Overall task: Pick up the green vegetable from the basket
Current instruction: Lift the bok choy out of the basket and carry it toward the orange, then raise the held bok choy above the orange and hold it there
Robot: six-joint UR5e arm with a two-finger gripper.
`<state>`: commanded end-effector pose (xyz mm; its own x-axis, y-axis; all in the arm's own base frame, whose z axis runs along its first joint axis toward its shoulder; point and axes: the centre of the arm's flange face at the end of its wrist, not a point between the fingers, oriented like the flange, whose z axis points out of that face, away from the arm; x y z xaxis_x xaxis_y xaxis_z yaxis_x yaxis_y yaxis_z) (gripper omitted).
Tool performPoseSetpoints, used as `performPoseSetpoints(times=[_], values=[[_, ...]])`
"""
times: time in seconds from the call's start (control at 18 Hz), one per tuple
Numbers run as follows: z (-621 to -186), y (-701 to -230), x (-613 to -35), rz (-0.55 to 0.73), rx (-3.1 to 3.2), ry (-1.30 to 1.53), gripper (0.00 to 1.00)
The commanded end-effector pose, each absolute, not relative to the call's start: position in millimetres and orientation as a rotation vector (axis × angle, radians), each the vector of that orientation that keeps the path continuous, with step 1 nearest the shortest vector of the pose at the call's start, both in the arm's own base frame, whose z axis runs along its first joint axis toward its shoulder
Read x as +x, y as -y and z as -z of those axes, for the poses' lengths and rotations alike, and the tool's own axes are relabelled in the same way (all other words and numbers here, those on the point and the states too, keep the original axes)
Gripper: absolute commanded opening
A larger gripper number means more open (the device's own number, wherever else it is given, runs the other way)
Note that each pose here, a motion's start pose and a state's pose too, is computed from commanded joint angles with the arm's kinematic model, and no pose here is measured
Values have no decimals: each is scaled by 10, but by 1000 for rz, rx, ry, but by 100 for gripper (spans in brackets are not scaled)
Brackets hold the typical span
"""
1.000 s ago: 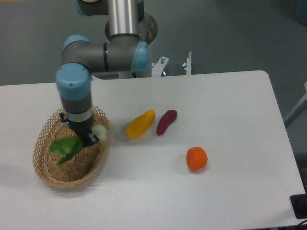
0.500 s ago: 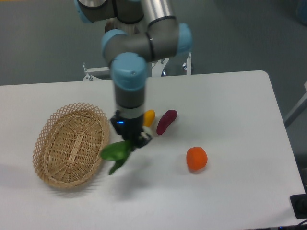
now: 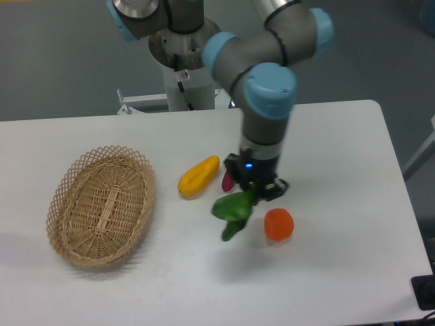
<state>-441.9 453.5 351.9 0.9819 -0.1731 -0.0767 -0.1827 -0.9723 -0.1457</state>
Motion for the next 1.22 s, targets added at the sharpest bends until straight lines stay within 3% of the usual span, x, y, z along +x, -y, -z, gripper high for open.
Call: performPoseSetpoints(times=[0.5, 1.22], values=[[-3361, -4254, -5066, -180, -3048, -359, 32], [-3409, -4070, -5330, -208, -3049, -354, 33]])
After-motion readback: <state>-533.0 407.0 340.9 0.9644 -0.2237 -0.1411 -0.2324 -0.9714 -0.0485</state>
